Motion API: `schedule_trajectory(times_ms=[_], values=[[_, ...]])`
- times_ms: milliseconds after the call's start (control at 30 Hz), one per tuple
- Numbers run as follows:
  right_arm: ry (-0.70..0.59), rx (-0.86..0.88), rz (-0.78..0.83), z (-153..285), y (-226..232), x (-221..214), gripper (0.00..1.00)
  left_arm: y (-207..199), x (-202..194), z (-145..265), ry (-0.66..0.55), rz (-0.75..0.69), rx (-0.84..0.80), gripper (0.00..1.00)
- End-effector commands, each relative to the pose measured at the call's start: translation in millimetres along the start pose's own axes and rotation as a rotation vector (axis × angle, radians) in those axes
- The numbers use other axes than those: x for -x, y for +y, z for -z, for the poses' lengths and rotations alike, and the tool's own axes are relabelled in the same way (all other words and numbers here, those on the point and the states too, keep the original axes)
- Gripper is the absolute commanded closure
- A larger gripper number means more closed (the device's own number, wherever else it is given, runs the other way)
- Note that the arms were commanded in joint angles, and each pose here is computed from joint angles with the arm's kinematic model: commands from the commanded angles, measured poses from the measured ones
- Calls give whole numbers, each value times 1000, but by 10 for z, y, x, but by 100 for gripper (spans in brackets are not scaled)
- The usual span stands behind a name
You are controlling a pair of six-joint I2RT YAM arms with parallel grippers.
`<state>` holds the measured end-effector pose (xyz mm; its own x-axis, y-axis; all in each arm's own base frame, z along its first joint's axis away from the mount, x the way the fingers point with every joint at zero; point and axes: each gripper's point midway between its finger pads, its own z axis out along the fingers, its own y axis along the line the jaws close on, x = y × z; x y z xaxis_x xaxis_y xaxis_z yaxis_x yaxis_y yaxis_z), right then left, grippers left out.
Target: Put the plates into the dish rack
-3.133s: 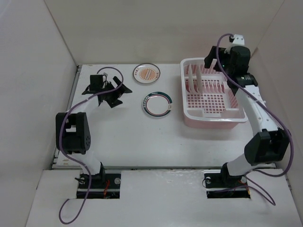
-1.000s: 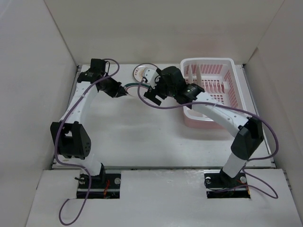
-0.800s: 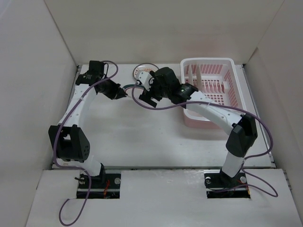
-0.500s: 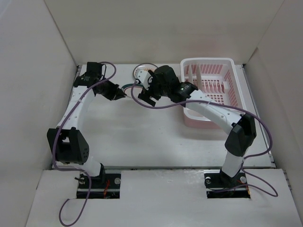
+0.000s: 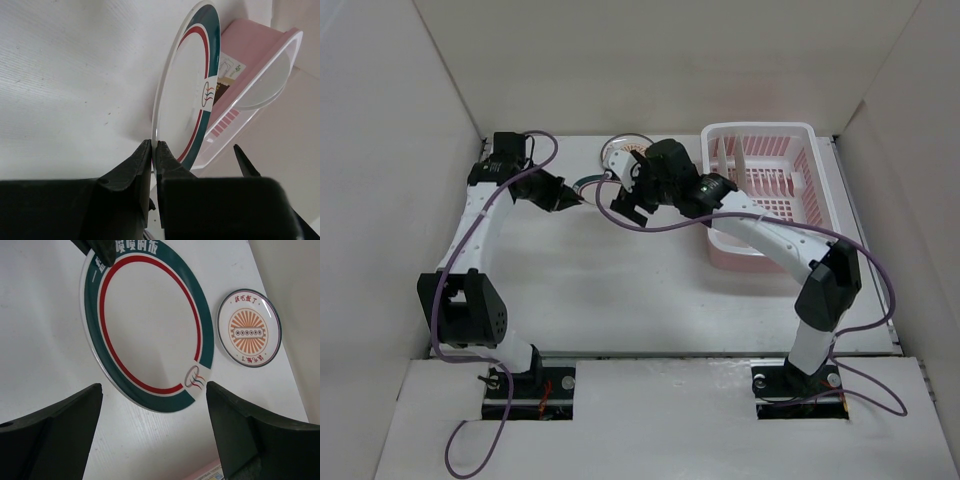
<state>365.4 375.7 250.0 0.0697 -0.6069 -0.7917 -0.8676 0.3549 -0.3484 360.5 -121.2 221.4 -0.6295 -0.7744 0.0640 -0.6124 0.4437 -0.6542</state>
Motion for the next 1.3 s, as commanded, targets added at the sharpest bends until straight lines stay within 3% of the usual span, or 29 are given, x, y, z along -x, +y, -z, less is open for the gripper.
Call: schedule_trajectory(times_ms=[0,233,567,800,900,933,967,1000,1067,1133,1167,1267], values=[[-69,8,23,-25,11,226,12,-368,-51,221,10,-57,-136,100],[-76,-66,-20,-167,-103,187,18,-410,-124,361,4,-66,-169,100],[-44,-88,-41,-333,-86,71,43,-429,-179,409,12,-64,-202,100],[-66,-89,-44,-277,-58,152,84,-518,-224,418,51,-83,-247,100],[-90,-100,-53,-149,-82,242,97,-622,-230,480,51,-106,-286,100],[-101,-105,-63,-101,-94,286,97,-644,-221,484,46,-113,-295,98],[-114,-102,-58,-81,-53,321,98,-719,-221,528,43,-131,-324,90],[-127,-107,-68,-40,-58,353,98,-775,-206,558,30,-154,-345,69],[-166,-137,-88,97,-98,436,100,-859,-209,615,24,-187,-378,38],[-190,-193,-112,183,-180,466,100,-942,-168,680,-12,-214,-399,17],[-215,-230,-136,304,-254,552,100,-929,-120,663,-40,-226,-388,0],[-254,-298,-186,523,-411,644,100,-973,-37,681,-96,-271,-397,0]])
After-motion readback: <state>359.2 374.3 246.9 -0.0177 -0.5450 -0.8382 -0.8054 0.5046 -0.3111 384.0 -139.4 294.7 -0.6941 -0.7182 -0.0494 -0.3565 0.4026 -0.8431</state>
